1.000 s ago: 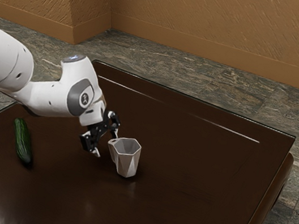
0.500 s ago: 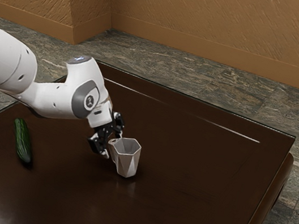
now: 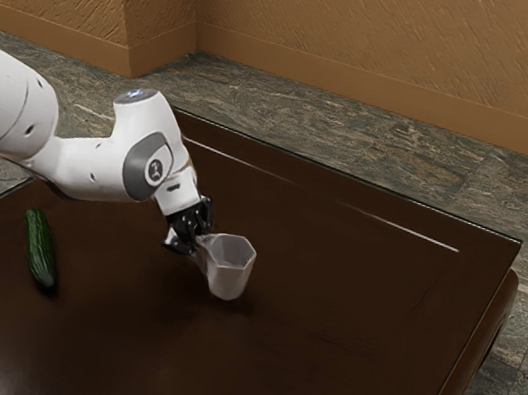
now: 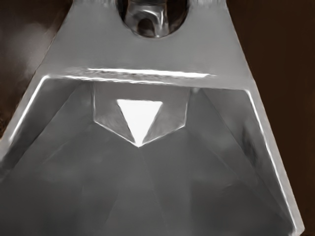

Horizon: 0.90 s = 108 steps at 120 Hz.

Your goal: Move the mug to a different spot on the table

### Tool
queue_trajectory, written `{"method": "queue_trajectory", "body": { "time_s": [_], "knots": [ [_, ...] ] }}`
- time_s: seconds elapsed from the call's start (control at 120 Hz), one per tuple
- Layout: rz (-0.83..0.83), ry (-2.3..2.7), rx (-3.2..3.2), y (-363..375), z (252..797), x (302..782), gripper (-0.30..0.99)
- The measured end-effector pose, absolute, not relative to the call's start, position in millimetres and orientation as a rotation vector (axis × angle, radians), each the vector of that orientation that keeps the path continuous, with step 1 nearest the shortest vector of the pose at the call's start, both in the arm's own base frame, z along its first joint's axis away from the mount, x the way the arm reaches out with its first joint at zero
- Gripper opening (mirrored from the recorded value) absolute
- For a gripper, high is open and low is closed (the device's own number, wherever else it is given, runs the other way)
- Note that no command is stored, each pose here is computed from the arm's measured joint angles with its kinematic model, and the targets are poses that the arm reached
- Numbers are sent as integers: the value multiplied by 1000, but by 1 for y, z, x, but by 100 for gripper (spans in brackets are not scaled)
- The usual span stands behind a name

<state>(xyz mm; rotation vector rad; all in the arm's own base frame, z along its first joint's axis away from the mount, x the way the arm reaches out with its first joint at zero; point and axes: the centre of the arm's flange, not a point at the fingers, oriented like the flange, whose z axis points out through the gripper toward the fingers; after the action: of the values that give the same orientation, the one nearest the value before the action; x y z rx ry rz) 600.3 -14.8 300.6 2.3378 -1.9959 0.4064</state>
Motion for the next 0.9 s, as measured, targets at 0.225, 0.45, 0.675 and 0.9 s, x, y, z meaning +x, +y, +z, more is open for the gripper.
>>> {"method": "queue_trajectory", "body": {
  "time_s": [0.225,0.45,0.675,0.9],
  "knots": [
    [390,-1838,2431,49,320,593,-1],
    [461,-1627,2425,93,316,584,-3],
    [575,-1561,2338,94,303,579,-4],
    [583,-1623,2266,97,289,576,30]
  ]
}}
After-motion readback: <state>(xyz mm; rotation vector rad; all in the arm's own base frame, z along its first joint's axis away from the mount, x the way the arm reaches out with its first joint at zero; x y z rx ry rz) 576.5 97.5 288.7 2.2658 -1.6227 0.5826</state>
